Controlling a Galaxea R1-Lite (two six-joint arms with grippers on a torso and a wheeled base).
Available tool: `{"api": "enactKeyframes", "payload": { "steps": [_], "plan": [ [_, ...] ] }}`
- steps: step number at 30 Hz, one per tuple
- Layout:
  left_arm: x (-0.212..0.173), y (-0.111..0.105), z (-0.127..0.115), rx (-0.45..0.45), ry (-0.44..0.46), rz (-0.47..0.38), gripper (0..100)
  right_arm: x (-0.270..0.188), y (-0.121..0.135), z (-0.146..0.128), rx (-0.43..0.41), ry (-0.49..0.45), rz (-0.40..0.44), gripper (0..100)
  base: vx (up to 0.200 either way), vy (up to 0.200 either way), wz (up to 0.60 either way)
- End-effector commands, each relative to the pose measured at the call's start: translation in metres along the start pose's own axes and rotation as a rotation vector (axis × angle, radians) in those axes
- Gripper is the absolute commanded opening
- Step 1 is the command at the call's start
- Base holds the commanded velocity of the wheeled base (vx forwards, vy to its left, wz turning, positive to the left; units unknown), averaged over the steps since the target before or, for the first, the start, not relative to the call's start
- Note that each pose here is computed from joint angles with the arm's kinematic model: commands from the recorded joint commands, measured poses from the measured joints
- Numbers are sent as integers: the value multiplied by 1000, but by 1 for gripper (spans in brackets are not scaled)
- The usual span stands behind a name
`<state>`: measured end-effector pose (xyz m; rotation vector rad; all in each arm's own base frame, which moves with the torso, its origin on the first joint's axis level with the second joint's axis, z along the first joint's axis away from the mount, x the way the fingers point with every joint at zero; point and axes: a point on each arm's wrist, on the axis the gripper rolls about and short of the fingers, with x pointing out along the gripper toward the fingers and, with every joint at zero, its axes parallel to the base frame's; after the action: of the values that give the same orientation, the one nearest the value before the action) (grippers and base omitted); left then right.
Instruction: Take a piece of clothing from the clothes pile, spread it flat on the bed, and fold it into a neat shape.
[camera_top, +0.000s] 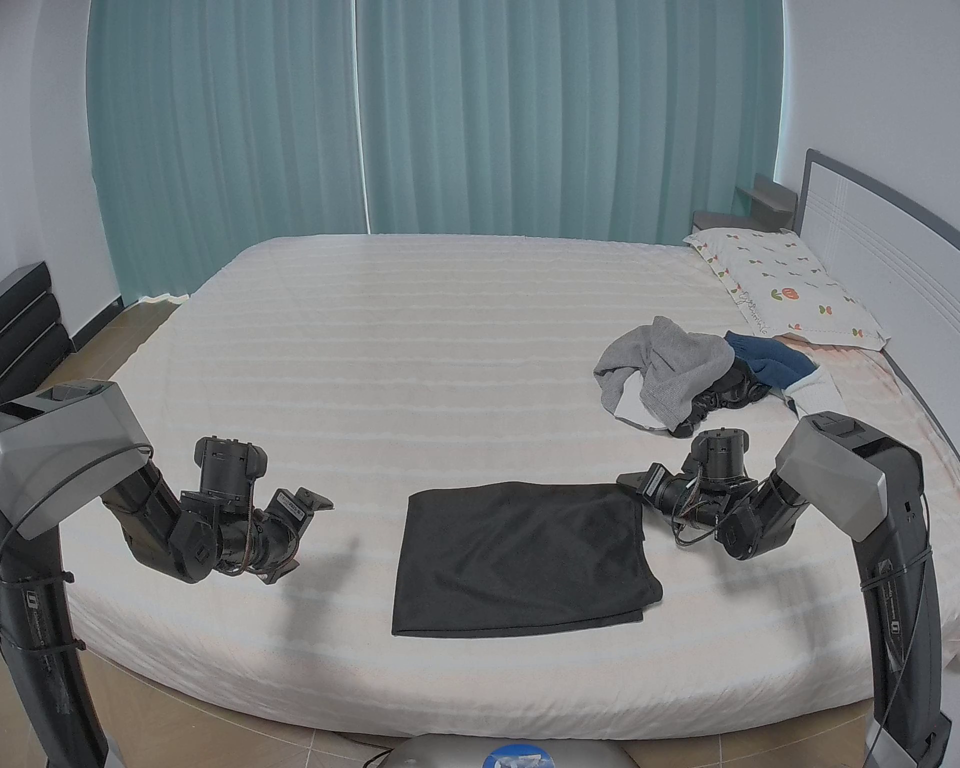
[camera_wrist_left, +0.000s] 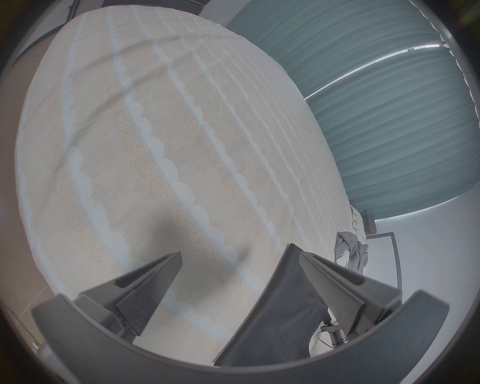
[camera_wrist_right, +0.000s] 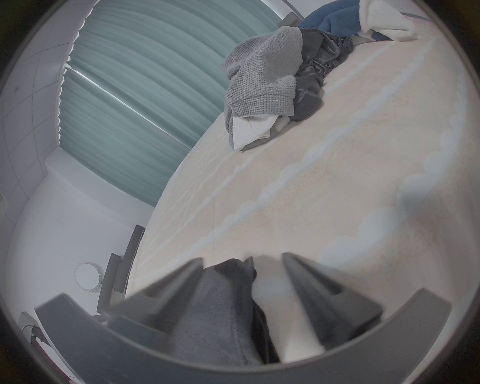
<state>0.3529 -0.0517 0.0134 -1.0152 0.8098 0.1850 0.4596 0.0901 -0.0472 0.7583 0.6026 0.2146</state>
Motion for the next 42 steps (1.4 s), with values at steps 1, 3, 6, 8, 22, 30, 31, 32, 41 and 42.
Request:
{"api": "enactKeyframes", "payload": {
  "steps": [1, 3, 6, 8, 22, 30, 31, 32, 41, 42],
  "plan": [
    [0, 0, 0, 0, 0, 0, 100, -9, 10, 8, -1, -18, 17, 100, 0, 0, 0],
    [0, 0, 0, 0, 0, 0, 100, -24, 20, 13, -2, -23, 24, 100, 0, 0, 0],
    [0, 0, 0, 0, 0, 0, 100, -40, 33, 20, -8, -38, 41, 100, 0, 0, 0],
    [0, 0, 0, 0, 0, 0, 100, -49, 43, 23, -17, -42, 50, 100, 0, 0, 0],
    [0, -1, 1, -4, -2, -4, 100, -145, 28, -47, 5, 199, -110, 100, 0, 0, 0],
    [0, -1, 1, -2, -3, -4, 100, -141, 13, -72, -5, 249, -112, 100, 0, 0, 0],
    [0, -1, 1, -2, -3, -4, 100, -141, 13, -72, -6, 249, -110, 100, 0, 0, 0],
    [0, -2, 1, -1, -2, -6, 100, -140, 15, -73, -9, 249, -102, 100, 0, 0, 0],
    [0, -1, 1, -1, -2, -4, 100, -137, 11, -81, -11, 272, -121, 0, 0, 0, 0],
    [0, -1, 1, -1, -2, -4, 100, -137, 11, -81, -11, 272, -121, 0, 0, 0, 0]
  ]
}}
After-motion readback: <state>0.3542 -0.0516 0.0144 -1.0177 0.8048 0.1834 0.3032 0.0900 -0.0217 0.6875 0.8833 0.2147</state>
